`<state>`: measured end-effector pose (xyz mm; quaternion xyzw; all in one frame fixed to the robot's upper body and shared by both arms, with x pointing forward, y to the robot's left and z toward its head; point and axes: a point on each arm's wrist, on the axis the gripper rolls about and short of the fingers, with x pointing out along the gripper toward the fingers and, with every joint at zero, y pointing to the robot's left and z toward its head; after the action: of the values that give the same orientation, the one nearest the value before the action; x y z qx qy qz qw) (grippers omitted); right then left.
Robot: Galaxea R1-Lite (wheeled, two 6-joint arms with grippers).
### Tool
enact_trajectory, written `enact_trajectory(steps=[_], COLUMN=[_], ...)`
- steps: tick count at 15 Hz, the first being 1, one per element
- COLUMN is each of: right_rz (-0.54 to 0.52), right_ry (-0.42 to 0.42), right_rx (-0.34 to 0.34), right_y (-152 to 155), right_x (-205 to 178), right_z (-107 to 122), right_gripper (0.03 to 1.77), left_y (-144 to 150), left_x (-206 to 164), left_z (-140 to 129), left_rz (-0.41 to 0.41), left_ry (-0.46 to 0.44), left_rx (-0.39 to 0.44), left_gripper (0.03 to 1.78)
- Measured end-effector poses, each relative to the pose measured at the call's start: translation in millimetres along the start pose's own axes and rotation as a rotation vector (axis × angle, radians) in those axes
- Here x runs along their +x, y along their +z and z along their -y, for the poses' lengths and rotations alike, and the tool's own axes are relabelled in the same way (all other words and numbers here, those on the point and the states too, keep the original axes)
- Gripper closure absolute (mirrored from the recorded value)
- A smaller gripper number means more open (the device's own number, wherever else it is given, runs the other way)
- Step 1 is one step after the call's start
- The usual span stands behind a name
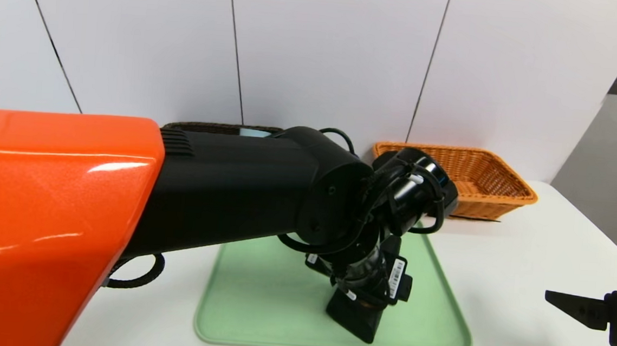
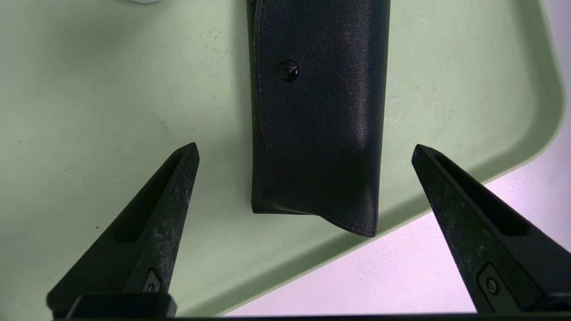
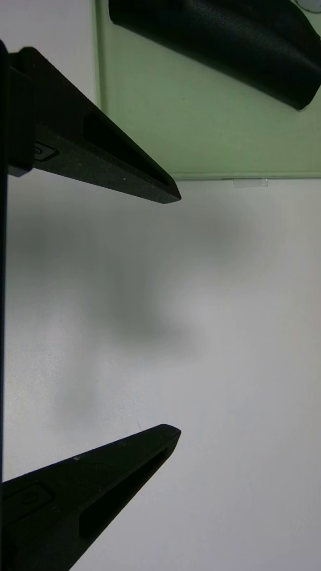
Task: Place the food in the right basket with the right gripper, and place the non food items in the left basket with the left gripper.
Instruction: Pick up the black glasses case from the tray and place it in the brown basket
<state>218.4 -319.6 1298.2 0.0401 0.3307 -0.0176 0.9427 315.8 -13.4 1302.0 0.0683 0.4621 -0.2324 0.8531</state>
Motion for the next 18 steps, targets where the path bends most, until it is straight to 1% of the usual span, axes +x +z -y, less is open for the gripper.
enact_trajectory(steps=[7, 18], right_rz=[0.000, -0.003], right_ry=[0.001, 0.001], right_rx=[0.000, -0.001], right_y=[0, -1], right_x=[0, 0], right_z=[0, 0], right_gripper=[0.09, 0.09], left_y=[-6, -10], left_x=[7, 27], left_z=[8, 12], left_rz=[-0.017, -0.050], left_ry=[-0.003, 0.014], left_rx=[0.020, 0.033], left_gripper=[0.12, 0.12])
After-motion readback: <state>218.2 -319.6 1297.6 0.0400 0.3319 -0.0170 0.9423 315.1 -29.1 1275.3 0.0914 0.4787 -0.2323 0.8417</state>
